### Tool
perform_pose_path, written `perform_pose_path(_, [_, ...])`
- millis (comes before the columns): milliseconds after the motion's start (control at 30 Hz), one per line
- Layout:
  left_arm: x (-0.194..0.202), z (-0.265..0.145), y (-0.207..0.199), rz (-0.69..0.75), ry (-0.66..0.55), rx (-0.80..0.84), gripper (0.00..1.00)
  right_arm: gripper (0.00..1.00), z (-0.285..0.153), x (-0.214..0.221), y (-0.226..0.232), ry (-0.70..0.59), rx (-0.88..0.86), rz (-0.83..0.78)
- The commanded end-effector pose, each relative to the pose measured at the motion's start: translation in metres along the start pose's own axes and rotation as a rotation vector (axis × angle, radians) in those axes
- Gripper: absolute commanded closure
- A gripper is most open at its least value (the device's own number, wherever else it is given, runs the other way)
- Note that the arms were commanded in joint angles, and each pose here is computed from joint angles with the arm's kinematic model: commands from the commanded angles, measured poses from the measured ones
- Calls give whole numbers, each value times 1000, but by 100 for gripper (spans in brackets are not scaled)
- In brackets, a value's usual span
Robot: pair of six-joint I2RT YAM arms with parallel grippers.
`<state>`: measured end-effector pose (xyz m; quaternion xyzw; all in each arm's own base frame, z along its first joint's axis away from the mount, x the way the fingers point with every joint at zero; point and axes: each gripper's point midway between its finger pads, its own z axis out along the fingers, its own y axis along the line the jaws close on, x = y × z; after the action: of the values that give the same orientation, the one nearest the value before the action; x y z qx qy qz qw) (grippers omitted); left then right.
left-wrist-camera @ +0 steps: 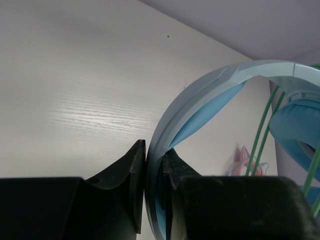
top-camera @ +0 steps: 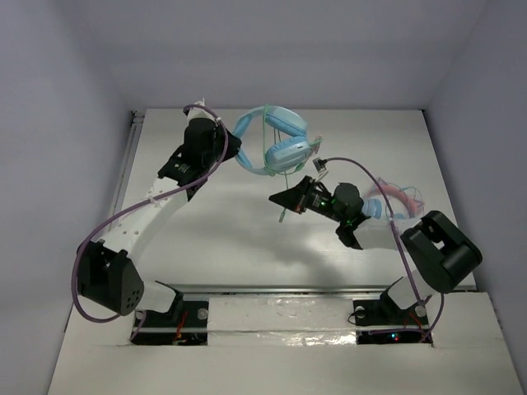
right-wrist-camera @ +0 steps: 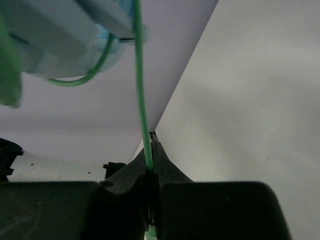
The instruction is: Wrap the headphones
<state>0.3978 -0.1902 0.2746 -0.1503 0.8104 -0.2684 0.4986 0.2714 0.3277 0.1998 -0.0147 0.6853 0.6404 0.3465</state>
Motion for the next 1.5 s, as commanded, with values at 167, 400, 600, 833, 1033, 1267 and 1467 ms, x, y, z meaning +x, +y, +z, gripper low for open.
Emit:
perform_pose_path(167, [-31, 25, -8, -230, -277, 62, 100, 86, 2, 41, 21, 30, -40, 131])
perform_pose_path(400, [55, 45, 35, -197, -151, -43, 100, 82, 2, 68, 6, 68, -8, 198])
perform_pose_path(600, [109, 42, 75, -158, -82, -128, 100, 79, 2, 69, 4, 55, 14, 243])
perform_pose_path(833, [152, 37, 90, -114, 15, -148, 100, 65, 23, 53, -3, 5, 70, 246])
perform_pose_path(1033, [164, 36, 103, -75, 46, -182, 100, 46, 49, 31, -12, -56, 143, 192])
perform_pose_path(1267, [174, 47, 109, -35, 91, -216, 100, 33, 68, 2, -33, -149, 288, 91])
perform_pose_path(1467, [180, 58, 108, -15, 123, -230, 100, 34, 72, -13, -44, -192, 372, 10])
